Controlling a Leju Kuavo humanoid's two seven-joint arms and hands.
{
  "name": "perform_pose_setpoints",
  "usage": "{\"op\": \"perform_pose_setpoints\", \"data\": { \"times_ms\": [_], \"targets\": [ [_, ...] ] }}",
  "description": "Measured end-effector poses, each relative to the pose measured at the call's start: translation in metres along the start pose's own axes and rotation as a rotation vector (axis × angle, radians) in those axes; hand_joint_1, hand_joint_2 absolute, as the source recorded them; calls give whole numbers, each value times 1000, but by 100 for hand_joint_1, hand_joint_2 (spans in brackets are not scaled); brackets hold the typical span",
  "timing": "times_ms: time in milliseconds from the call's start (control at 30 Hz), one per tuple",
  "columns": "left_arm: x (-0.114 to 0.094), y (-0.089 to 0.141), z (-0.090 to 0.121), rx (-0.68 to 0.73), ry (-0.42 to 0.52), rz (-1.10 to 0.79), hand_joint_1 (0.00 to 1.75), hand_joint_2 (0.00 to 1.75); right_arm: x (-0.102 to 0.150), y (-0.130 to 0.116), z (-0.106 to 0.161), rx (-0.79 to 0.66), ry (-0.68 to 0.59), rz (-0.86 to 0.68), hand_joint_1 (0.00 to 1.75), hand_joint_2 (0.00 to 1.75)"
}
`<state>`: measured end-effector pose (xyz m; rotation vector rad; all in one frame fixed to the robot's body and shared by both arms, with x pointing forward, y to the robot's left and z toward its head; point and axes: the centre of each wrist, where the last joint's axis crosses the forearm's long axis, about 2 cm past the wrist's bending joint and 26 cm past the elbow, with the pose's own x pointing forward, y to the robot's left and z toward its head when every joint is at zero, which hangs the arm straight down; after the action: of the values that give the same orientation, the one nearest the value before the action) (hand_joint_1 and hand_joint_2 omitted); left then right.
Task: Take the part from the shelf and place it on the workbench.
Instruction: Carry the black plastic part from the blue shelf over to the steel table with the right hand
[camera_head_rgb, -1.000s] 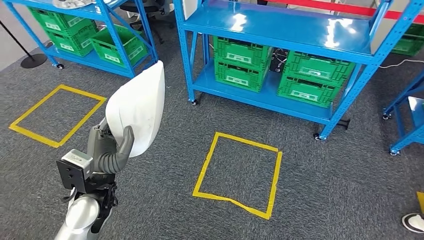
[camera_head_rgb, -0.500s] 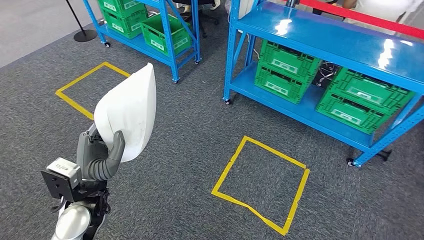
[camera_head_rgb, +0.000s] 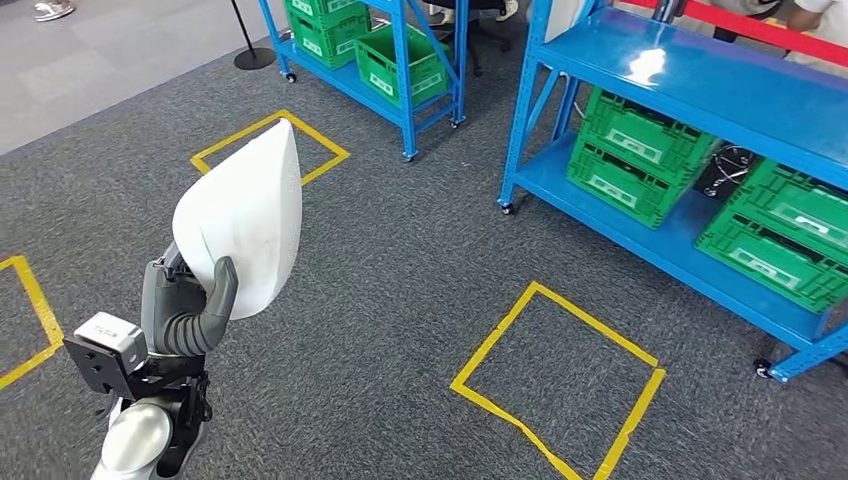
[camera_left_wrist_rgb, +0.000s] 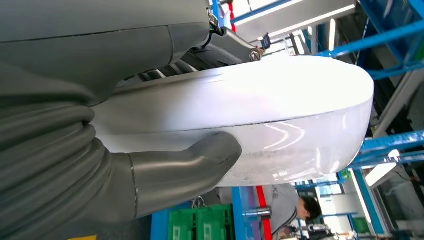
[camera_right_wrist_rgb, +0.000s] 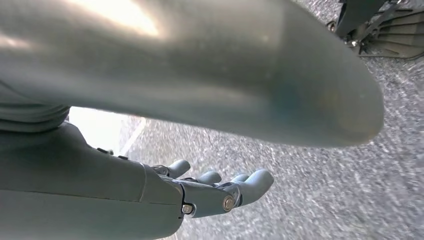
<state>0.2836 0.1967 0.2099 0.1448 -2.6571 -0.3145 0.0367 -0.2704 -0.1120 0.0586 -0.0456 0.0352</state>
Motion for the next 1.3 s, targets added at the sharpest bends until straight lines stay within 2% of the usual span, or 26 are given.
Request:
{"op": "perform_pose_setpoints", "data": {
  "times_ms": [1233,1300],
  "targets": [
    [-4,1,2,11,1,-5,175,175,-1,-2,0,-6,-3,-24,0,0],
    [-16,8,16,-6,136,26,175,175,-7,2,0,4,-1,-57,0,0]
  ]
}}
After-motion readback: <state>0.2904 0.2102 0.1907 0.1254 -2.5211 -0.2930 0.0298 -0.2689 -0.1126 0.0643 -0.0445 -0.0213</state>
